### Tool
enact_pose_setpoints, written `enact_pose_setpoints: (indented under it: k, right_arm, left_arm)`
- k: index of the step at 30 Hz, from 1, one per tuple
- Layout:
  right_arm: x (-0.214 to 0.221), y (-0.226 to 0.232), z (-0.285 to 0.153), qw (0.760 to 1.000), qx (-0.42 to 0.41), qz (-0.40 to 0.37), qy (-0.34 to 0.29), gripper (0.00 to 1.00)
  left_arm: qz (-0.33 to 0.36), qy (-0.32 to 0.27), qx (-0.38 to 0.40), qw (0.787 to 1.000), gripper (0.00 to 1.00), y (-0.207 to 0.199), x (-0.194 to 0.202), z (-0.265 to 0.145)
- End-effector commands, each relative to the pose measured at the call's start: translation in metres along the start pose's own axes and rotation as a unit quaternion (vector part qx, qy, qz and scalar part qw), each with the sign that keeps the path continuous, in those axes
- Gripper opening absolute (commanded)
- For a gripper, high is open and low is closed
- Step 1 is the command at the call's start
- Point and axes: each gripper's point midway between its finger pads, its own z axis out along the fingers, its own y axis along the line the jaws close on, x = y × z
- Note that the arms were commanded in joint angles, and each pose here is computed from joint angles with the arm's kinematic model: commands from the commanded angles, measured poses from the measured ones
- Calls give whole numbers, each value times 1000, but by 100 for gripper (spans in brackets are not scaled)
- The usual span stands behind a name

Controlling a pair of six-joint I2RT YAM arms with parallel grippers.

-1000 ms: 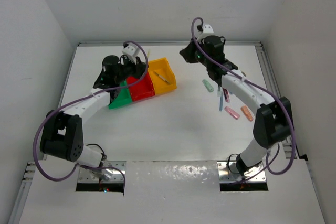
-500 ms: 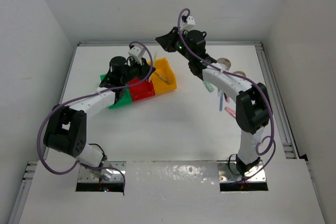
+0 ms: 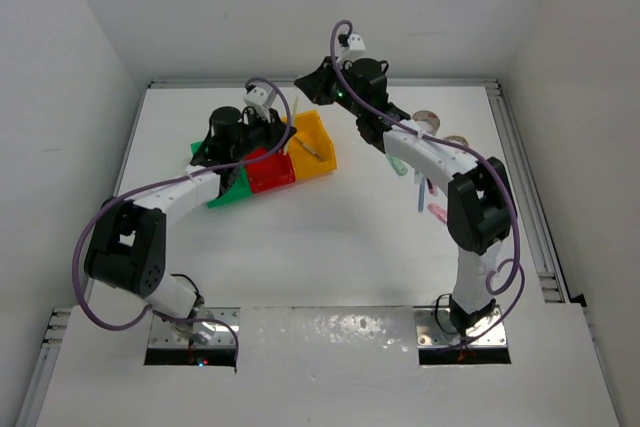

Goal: Sort the stationery into containers
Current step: Close the pen cap on the pen.

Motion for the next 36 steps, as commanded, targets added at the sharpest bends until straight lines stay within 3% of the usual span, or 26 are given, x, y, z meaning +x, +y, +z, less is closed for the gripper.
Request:
enact_pose_setpoints:
  k: [1, 14, 36]
  right_arm:
    - [-29, 19, -5, 999, -14, -34, -19, 0]
    - [-12, 21, -6, 1000, -15, -23, 9, 0]
    - [-24, 23, -14, 1000, -21, -12, 0, 0]
  left_arm:
    - [22, -33, 9, 999, 0, -1, -26, 4]
    - [19, -30, 4, 999, 0, 0, -24, 5]
    - [18, -32, 1, 999, 0, -1, -23, 3]
